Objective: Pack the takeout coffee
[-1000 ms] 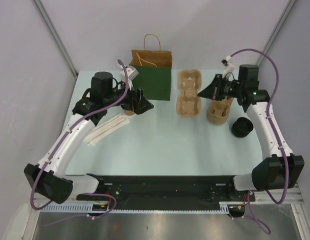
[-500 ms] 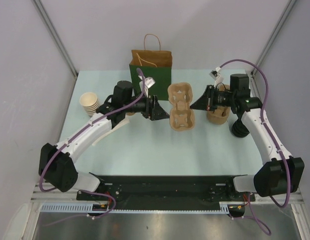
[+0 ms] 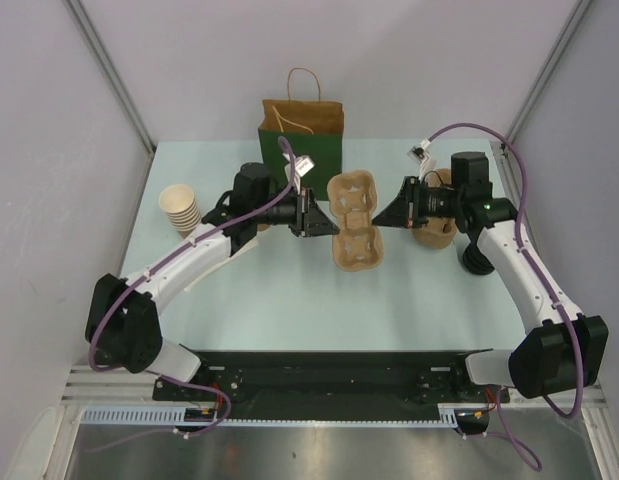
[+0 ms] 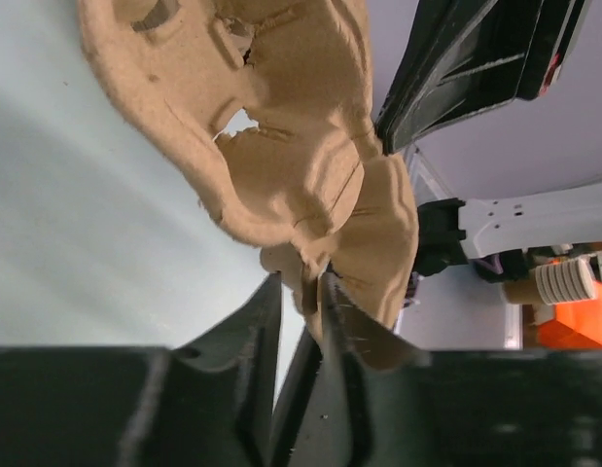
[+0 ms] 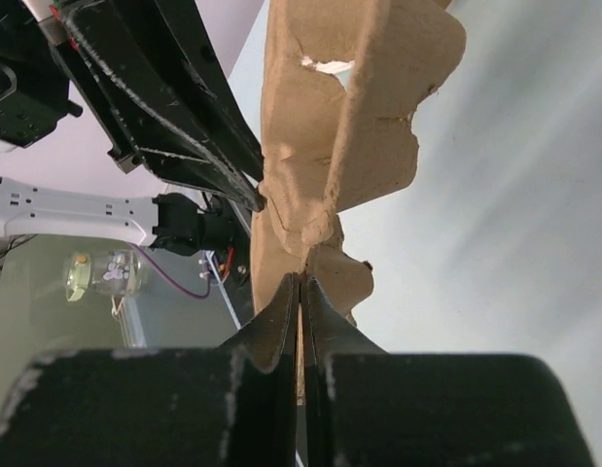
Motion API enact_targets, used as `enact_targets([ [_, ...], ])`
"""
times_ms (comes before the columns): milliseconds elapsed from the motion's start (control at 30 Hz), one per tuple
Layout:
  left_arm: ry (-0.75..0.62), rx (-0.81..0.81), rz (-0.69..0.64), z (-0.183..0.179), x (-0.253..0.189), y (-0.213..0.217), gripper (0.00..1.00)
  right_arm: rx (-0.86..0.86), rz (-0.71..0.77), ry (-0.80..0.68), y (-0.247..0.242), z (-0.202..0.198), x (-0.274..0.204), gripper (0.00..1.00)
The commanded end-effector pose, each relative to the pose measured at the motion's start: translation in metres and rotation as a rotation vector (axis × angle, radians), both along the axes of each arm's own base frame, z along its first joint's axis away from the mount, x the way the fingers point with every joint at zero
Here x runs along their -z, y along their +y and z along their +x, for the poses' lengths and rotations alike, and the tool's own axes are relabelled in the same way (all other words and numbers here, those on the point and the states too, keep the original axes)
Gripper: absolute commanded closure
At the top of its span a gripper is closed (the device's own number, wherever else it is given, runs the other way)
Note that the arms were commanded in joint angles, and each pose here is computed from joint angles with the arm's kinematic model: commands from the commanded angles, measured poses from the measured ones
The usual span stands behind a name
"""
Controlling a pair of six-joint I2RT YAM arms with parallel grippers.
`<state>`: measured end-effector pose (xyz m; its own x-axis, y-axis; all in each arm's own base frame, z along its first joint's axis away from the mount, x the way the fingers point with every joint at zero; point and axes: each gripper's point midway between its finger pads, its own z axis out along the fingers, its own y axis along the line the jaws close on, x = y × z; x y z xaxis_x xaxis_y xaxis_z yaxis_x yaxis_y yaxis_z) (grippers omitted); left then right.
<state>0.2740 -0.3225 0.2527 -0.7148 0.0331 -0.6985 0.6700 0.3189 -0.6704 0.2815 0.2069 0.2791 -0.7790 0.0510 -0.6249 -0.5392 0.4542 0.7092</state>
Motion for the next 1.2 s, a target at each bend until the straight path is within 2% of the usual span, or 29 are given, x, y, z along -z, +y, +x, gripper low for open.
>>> enact_targets([
  [0, -0.012, 0.079, -0.006, -0.012, 0.003, -0.002, 0.82, -0.056, 0.037, -0.069, 0.008, -0.007, -0.016, 1.00],
  [33, 0.010, 0.090, 0.010, -0.016, 0.009, 0.000, 0.90, -0.058, 0.039, -0.068, 0.009, -0.006, -0.016, 1.00],
  [100, 0.007, 0.109, 0.030, -0.021, 0.015, 0.004, 0.97, -0.065, 0.040, -0.062, 0.011, -0.007, -0.014, 1.00],
  [167, 0.042, 0.131, 0.043, -0.030, 0.023, 0.012, 1.00, -0.076, 0.038, -0.061, 0.013, -0.008, -0.013, 1.00],
  [200, 0.043, 0.139, 0.048, -0.032, 0.025, 0.016, 1.00, -0.081, 0.033, -0.061, 0.015, -0.009, -0.011, 0.87],
  [267, 0.095, 0.140, 0.092, -0.039, 0.037, 0.031, 1.00, -0.078, 0.025, -0.064, 0.014, -0.008, -0.009, 0.55],
  [300, 0.058, 0.131, 0.126, -0.034, 0.045, 0.043, 1.00, -0.071, 0.024, -0.068, 0.012, -0.007, -0.010, 0.29],
  [367, 0.116, 0.101, 0.192, -0.037, 0.062, 0.072, 1.00, -0.061, 0.011, -0.079, 0.009, -0.007, -0.010, 0.07],
  [400, 0.064, 0.113, 0.225, -0.036, 0.069, 0.084, 1.00, -0.054, 0.007, -0.080, 0.006, -0.006, -0.009, 0.01],
  [467, 0.116, 0.096, 0.292, -0.042, 0.084, 0.114, 1.00, -0.043, -0.001, -0.089, 0.003, -0.006, -0.010, 0.00],
  [500, 0.074, 0.110, 0.347, -0.041, 0.096, 0.126, 1.00, -0.035, -0.004, -0.091, 0.001, -0.004, -0.009, 0.00],
  [533, 0.135, 0.132, 0.392, -0.054, 0.104, 0.138, 1.00, -0.024, -0.007, -0.093, -0.001, -0.003, -0.009, 0.00],
  [667, 0.208, 0.173, 0.536, -0.063, 0.144, 0.181, 1.00, -0.001, 0.003, -0.090, -0.007, 0.003, -0.012, 0.00],
  [833, 0.297, 0.113, 0.603, -0.049, 0.169, 0.214, 1.00, 0.012, 0.033, -0.079, -0.016, 0.004, -0.018, 0.00],
  [1067, 0.312, 0.085, 0.715, -0.048, 0.188, 0.238, 0.99, 0.043, 0.048, -0.099, -0.032, 0.007, -0.025, 0.00],
  [1167, 0.326, 0.067, 0.731, -0.048, 0.190, 0.246, 0.88, 0.054, 0.053, -0.129, -0.037, 0.006, -0.034, 0.00],
])
